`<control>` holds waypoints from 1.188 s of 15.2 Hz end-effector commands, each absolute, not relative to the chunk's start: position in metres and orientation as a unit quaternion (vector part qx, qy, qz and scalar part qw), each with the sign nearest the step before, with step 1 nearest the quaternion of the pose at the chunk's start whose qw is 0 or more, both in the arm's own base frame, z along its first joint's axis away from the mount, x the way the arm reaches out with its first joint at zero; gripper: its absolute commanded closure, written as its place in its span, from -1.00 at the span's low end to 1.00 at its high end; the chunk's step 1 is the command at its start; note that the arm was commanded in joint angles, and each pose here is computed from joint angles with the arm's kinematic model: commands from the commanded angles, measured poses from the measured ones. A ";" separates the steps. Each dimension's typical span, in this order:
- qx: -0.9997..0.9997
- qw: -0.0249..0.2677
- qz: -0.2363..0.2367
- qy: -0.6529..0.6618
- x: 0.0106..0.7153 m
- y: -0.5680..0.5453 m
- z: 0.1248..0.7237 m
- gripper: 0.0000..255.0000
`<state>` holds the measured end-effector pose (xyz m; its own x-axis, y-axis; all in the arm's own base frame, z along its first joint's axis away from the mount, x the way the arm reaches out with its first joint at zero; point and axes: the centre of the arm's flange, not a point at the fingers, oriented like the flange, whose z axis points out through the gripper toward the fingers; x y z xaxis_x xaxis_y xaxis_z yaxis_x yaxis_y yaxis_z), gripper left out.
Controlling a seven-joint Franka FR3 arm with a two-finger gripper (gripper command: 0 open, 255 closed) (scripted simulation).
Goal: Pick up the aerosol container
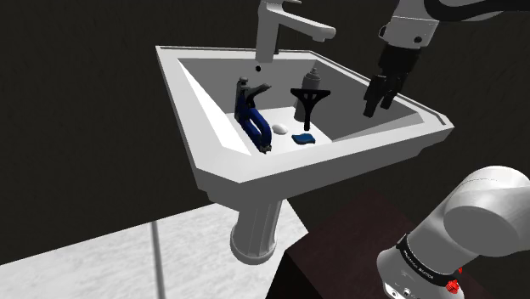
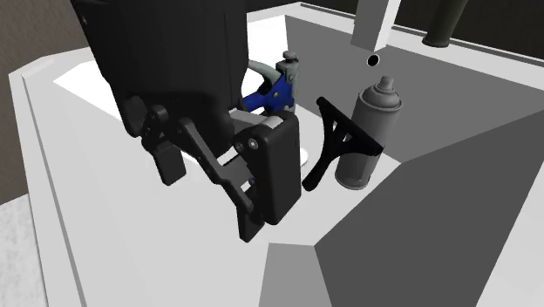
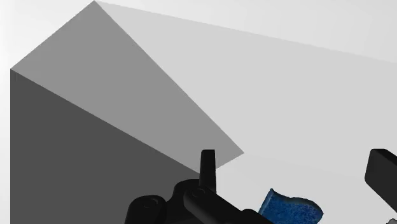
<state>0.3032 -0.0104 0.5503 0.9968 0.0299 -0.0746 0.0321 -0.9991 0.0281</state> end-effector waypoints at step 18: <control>0.997 -0.019 -0.067 -0.023 0.532 -0.061 0.575 -1.00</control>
<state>0.5156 -0.0576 0.5769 0.9907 -0.0397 -0.1305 -0.0442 -0.9985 -0.0323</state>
